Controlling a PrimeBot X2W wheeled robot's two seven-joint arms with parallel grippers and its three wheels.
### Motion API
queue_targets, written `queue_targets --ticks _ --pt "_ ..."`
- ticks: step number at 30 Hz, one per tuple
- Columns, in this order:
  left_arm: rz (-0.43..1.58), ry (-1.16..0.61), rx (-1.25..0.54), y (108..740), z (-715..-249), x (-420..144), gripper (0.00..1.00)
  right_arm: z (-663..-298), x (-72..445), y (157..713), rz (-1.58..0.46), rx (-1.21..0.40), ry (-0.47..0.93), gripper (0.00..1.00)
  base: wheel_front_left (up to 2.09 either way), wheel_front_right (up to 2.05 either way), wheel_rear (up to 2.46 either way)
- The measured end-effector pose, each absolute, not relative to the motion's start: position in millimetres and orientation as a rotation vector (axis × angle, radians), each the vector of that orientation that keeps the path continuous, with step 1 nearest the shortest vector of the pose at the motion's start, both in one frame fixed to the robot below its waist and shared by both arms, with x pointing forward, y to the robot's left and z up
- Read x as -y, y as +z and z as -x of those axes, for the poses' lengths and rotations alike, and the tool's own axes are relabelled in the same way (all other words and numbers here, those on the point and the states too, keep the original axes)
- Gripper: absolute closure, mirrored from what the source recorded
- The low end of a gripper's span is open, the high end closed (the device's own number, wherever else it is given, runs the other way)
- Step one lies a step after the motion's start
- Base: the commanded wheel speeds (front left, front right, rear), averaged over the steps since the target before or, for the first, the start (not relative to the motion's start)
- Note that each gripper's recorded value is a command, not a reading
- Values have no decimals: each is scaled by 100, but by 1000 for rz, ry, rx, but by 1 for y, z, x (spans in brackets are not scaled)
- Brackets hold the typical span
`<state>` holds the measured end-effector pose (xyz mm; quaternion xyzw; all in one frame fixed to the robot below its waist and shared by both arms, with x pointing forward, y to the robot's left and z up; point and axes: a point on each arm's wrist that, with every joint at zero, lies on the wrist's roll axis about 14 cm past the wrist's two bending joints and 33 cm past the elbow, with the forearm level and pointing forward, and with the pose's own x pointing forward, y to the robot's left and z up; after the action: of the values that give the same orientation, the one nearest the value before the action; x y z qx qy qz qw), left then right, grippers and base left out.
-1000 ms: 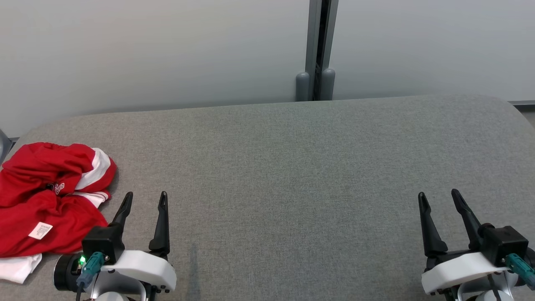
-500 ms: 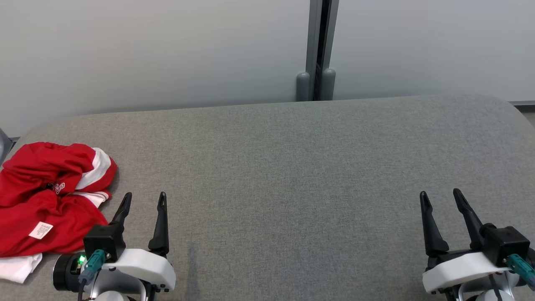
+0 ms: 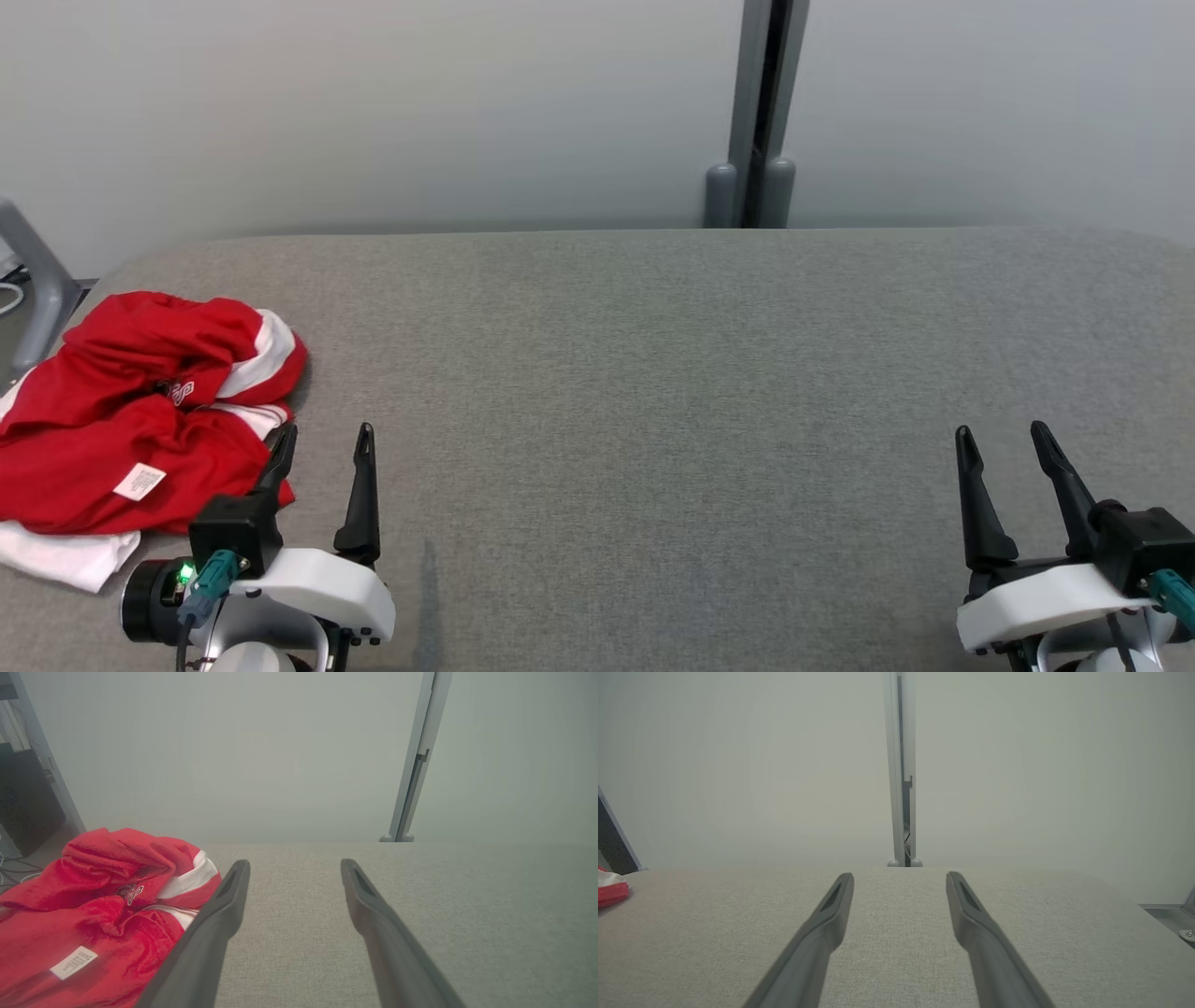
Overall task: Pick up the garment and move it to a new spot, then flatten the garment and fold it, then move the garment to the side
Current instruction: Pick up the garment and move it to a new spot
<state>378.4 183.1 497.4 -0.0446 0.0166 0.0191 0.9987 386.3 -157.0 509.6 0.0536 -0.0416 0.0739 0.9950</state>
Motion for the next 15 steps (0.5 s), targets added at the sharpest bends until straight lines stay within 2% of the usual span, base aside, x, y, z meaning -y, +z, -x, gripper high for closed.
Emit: queue_targets --ticks 5,15 --pt "92 108 -23 498 -367 -206 0 -397 134 508 -108 74 216 0 0 0 0" --pt "102 352 -2 499 -318 -280 0 -419 49 507 -114 59 445 0 0 0 0"
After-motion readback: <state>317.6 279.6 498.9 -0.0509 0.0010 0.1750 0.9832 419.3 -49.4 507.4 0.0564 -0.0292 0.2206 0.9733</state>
